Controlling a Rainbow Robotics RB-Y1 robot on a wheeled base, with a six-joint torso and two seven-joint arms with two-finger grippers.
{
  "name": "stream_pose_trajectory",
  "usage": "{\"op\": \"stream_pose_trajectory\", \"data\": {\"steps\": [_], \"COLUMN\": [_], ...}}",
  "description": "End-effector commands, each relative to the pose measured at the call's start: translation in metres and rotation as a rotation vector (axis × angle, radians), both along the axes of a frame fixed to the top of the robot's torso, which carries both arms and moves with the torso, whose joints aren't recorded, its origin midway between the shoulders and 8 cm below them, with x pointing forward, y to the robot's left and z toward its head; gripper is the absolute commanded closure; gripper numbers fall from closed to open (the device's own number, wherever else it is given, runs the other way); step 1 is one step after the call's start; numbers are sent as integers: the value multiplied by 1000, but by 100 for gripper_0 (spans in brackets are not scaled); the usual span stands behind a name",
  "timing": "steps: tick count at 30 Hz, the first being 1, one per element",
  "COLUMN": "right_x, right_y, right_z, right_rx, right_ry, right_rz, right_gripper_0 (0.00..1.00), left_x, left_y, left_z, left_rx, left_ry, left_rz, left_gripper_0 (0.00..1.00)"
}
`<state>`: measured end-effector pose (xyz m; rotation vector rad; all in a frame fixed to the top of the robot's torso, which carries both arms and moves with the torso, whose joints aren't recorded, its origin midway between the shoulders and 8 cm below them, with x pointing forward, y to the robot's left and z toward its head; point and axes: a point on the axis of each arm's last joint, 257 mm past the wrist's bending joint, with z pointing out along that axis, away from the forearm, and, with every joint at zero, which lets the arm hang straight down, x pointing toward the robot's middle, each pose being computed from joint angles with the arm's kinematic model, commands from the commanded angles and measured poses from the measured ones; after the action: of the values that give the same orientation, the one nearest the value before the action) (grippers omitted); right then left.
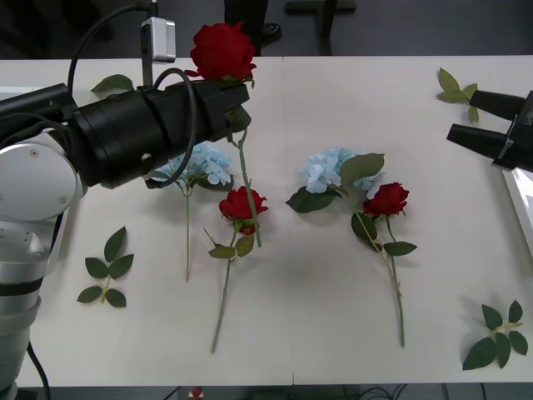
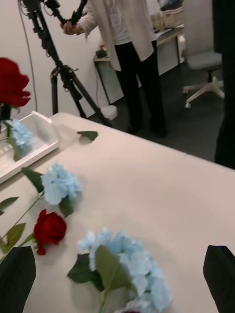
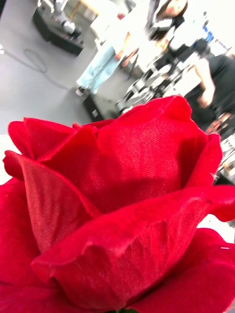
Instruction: Place the red flowers into the right box and the blue flowers into the left box. If a person shows an open palm, hand one flower to the person first, then continue sorting.
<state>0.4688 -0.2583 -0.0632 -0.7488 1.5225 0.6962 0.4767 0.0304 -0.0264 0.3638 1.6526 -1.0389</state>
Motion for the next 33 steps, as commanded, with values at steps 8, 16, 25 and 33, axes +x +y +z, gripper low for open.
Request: {"op": "stream_pose_trajectory", "data": {"steps": [8,16,25,33], "right_x": [-66,-78,-77,-68], "right_y": [24,51,83,107], "right_z": [-26,-38,-39,-47], "right_rx": [59,100,119,89], "right_ry": [285,423,483,488], "right_rz": [203,274,329,338], "right_gripper_0": [0,0,0,0], "left_x": [6,17,8,5], "left_y": [-64,-101,-128,-132], "left_z": [53,54,57,54], "left_rx": [-168,-190,-220,-223], "left_ry": [1,29,41,58], "left_rz": [-73,-121,-178,-188], "left_gripper_0": [100,100,100,100]}}
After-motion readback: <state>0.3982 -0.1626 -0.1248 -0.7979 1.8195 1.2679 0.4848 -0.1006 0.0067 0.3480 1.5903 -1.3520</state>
